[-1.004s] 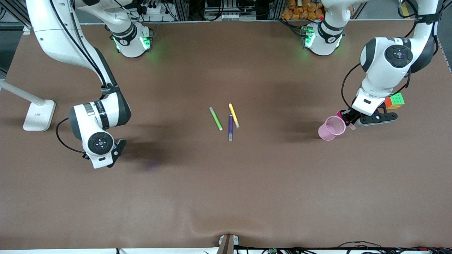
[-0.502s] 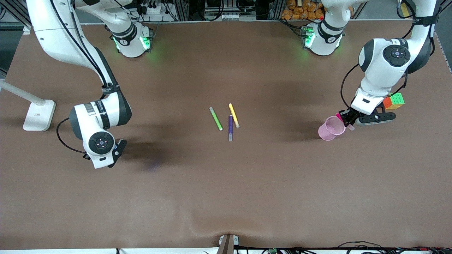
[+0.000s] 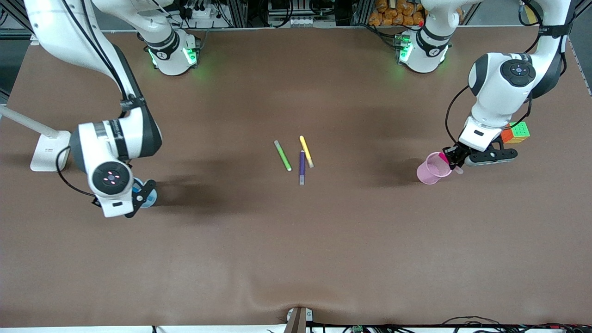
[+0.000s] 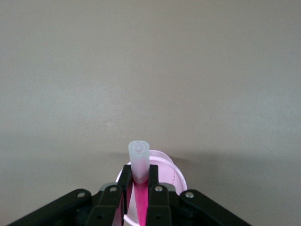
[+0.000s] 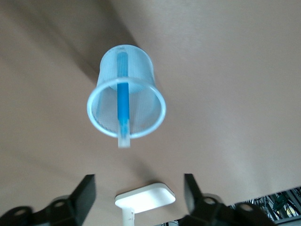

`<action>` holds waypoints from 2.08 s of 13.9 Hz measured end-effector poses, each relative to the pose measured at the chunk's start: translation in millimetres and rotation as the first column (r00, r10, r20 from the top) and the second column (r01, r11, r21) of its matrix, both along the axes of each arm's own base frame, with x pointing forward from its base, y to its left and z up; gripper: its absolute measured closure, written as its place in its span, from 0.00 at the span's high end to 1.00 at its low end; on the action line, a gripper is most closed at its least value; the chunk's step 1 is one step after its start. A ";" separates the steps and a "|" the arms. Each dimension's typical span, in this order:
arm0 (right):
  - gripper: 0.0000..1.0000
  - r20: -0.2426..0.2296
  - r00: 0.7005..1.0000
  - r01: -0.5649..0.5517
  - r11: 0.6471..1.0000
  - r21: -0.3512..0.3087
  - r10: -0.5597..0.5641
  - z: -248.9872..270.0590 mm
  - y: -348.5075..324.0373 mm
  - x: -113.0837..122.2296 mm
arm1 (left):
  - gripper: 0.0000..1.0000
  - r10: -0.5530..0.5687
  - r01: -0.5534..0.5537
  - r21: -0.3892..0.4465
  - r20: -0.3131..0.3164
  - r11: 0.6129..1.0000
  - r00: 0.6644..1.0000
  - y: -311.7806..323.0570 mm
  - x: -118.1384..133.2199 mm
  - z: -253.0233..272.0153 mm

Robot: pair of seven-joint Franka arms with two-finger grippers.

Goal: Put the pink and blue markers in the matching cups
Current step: 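Lower the pink marker into the pink cup while the right gripper lowers blue, then open both grippers to release the markers into the cups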

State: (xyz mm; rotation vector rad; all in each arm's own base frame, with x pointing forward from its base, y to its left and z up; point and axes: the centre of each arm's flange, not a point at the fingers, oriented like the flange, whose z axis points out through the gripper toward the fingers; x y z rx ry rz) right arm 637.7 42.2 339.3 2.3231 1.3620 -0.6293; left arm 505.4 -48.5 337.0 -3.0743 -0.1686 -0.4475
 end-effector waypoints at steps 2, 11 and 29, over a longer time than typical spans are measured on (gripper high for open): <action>1.00 0.007 1.000 0.019 1.000 0.003 -0.019 32.4 -0.7 3.1 | 0.17 -0.003 0.003 -0.010 0.012 1.000 1.000 -0.6 2.0 -4.8; 1.00 0.167 0.875 0.439 0.890 0.122 -0.455 103.2 15.9 -10.7 | 0.17 0.004 -0.003 -0.030 0.027 1.000 1.000 5.3 4.8 -19.2; 1.00 0.205 0.365 0.785 0.418 0.457 -0.908 269.2 -68.0 -59.1 | 0.80 0.004 -0.003 -0.046 0.019 0.999 1.000 5.4 6.7 -34.6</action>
